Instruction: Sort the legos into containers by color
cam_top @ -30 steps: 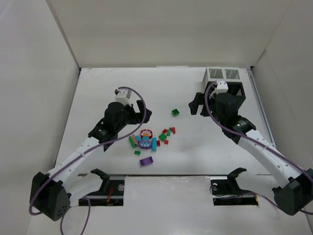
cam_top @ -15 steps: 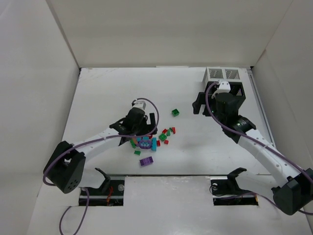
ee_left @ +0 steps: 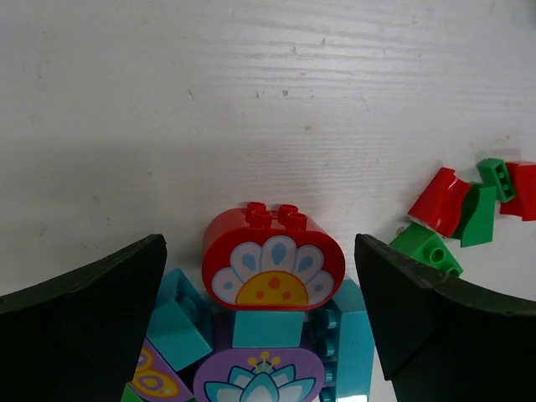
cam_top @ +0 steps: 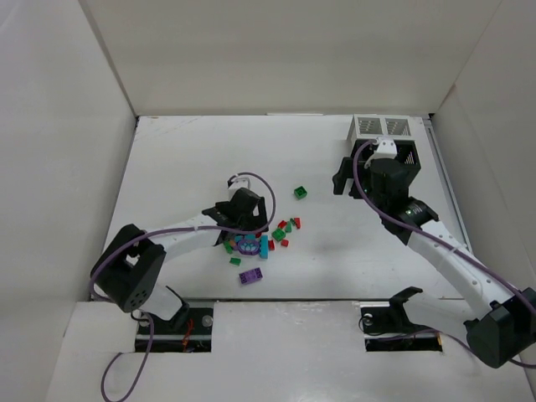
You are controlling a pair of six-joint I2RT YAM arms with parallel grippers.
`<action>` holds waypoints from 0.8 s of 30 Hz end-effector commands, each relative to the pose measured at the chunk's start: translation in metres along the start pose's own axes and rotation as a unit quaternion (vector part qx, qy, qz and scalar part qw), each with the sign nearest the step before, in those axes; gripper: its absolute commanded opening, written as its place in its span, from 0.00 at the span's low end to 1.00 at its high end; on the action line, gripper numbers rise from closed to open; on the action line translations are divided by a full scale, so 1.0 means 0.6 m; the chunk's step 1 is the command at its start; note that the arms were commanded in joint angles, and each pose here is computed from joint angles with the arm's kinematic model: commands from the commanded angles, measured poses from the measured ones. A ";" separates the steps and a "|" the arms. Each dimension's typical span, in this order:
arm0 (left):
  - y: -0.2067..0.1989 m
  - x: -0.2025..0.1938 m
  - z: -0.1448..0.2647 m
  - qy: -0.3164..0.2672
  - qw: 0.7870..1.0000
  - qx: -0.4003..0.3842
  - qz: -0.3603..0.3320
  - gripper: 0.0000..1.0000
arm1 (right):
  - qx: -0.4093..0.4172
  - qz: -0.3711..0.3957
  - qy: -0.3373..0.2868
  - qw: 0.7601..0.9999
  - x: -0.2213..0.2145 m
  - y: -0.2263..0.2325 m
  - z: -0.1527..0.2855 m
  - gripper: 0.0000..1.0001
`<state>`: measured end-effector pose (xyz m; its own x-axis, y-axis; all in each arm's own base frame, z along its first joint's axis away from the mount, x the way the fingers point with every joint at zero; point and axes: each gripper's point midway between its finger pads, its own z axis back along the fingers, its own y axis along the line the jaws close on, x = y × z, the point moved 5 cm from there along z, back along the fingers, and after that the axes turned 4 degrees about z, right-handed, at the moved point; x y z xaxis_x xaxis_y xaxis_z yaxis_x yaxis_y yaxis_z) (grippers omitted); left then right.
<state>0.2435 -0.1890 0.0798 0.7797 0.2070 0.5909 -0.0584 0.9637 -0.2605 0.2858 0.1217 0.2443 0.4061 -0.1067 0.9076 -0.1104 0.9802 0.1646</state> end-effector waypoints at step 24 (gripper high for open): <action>-0.009 -0.023 0.010 0.018 0.999 0.045 -0.011 0.69 | -0.014 0.001 0.019 1.000 -0.014 -0.008 -0.020 0.97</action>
<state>0.2294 -0.1936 0.0667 0.8152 0.1611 0.5563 -0.0876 0.9838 -0.1566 0.2920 0.1216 0.2285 0.4506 -0.0885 0.8883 -0.0939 0.9849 0.1457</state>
